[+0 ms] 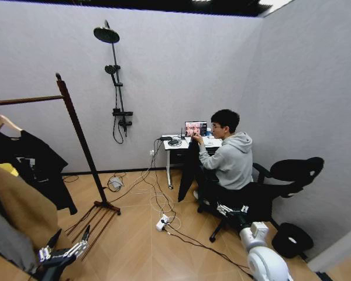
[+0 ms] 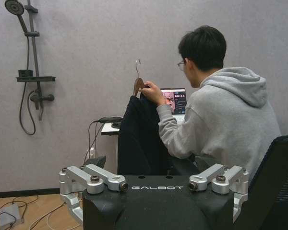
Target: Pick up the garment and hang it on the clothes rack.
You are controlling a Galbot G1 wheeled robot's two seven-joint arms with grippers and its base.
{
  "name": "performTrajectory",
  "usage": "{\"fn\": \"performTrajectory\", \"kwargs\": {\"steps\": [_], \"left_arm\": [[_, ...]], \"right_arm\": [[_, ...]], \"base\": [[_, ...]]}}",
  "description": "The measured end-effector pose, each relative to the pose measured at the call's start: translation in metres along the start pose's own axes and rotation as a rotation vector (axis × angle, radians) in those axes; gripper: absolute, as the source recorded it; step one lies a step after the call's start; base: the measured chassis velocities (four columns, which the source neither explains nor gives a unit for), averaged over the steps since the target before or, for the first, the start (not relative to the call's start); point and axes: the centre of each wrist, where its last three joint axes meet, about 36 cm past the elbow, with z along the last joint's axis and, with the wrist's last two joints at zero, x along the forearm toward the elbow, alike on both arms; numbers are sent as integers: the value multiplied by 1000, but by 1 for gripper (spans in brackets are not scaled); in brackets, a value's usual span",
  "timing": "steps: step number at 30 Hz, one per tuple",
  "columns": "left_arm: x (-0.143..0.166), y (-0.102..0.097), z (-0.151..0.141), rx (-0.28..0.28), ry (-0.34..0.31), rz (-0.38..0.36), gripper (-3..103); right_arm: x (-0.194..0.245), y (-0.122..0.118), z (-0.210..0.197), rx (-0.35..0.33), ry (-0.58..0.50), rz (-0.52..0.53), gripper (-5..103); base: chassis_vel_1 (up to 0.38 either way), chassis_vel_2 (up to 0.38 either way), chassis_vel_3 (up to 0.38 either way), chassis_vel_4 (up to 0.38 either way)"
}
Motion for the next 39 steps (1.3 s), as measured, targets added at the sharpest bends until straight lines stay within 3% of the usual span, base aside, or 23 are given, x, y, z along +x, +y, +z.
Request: {"fn": "performTrajectory", "kwargs": {"steps": [13, 39], "left_arm": [[0, 0, 0, 0, 0, 0, 100], [0, 0, 0, 0, 0, 0, 100]], "right_arm": [[12, 9, -5, 14, -8, -2, 100], [21, 18, 2, 35, -8, 16, 100]], "base": [[94, -94, -87, 100], [193, -202, -205, 191]]}}
